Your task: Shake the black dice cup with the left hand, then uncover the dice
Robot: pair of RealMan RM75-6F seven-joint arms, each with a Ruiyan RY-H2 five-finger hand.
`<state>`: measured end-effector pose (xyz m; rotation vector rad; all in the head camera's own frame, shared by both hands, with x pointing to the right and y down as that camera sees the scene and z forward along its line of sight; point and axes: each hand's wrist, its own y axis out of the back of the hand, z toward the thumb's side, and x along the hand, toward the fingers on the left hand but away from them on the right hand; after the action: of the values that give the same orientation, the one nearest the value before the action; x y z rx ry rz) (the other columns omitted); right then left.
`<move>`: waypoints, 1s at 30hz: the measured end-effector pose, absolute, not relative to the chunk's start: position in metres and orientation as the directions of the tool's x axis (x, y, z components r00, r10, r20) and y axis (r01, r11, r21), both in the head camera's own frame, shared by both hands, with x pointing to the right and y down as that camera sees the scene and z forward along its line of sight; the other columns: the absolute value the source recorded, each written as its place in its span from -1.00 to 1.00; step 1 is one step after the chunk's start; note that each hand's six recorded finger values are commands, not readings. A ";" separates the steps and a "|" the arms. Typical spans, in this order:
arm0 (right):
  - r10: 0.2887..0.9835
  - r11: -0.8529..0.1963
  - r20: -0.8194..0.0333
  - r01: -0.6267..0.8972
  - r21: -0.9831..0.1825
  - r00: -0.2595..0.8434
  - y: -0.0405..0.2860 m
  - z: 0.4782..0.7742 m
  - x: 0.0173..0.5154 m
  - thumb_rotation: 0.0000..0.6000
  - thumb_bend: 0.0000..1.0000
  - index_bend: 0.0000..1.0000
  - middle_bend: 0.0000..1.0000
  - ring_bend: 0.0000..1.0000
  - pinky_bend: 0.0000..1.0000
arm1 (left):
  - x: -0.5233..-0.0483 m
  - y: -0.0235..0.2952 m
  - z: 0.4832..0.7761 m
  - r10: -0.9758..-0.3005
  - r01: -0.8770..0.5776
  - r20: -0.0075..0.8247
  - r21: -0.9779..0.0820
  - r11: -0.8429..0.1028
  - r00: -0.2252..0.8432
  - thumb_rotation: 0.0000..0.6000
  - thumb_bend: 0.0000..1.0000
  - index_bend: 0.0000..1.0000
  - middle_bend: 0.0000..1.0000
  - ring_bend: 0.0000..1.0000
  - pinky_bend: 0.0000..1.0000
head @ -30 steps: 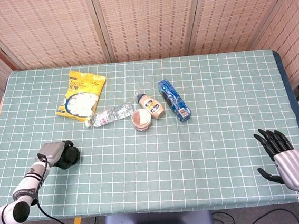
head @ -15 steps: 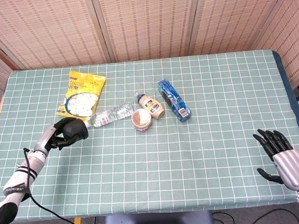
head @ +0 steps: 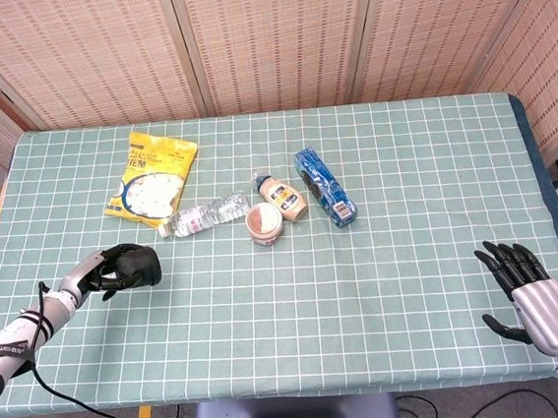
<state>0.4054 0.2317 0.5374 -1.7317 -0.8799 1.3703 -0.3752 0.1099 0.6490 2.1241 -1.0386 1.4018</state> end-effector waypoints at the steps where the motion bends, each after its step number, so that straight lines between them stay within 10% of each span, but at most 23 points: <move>1: 0.863 -0.486 -0.467 0.066 -0.871 0.192 0.232 0.537 0.405 1.00 -0.70 -1.00 -1.00 -1.00 -1.00 | -0.378 0.110 0.649 -0.360 -0.703 0.907 -0.111 -0.703 0.217 1.00 -0.13 0.22 0.28 0.25 0.70; 7: 0.858 -0.494 -0.472 0.072 -0.867 0.202 0.233 0.537 0.404 1.00 -0.70 -1.00 -1.00 -1.00 -1.00 | -0.398 0.115 0.661 -0.273 -0.220 0.951 -0.237 -0.946 0.147 1.00 -0.13 0.20 0.26 0.22 0.65; 15: 0.870 -0.476 -0.453 0.095 -0.874 0.197 0.230 0.532 0.407 1.00 -0.70 -1.00 -1.00 -1.00 -1.00 | -0.411 0.106 0.672 -0.295 0.238 0.950 -0.312 -0.920 0.107 1.00 -0.12 0.20 0.25 0.22 0.61; 23: 0.864 -0.485 -0.461 0.088 -0.870 0.204 0.231 0.533 0.405 1.00 -0.70 -1.00 -1.00 -1.00 -1.00 | -0.396 0.089 0.669 -0.529 0.398 0.844 -0.517 -0.758 0.088 1.00 -0.12 0.20 0.23 0.17 0.55; 30: 0.863 -0.487 -0.460 0.096 -0.868 0.210 0.231 0.533 0.403 1.00 -0.70 -1.00 -1.00 -1.00 -1.00 | -0.422 0.078 0.649 -0.695 0.487 0.693 -0.547 -0.681 -0.194 1.00 -0.12 0.20 0.22 0.16 0.52</move>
<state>0.4032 0.2314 0.5335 -1.7618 -0.8975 1.3426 -0.4218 0.0778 0.6492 2.1491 -0.4386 3.2657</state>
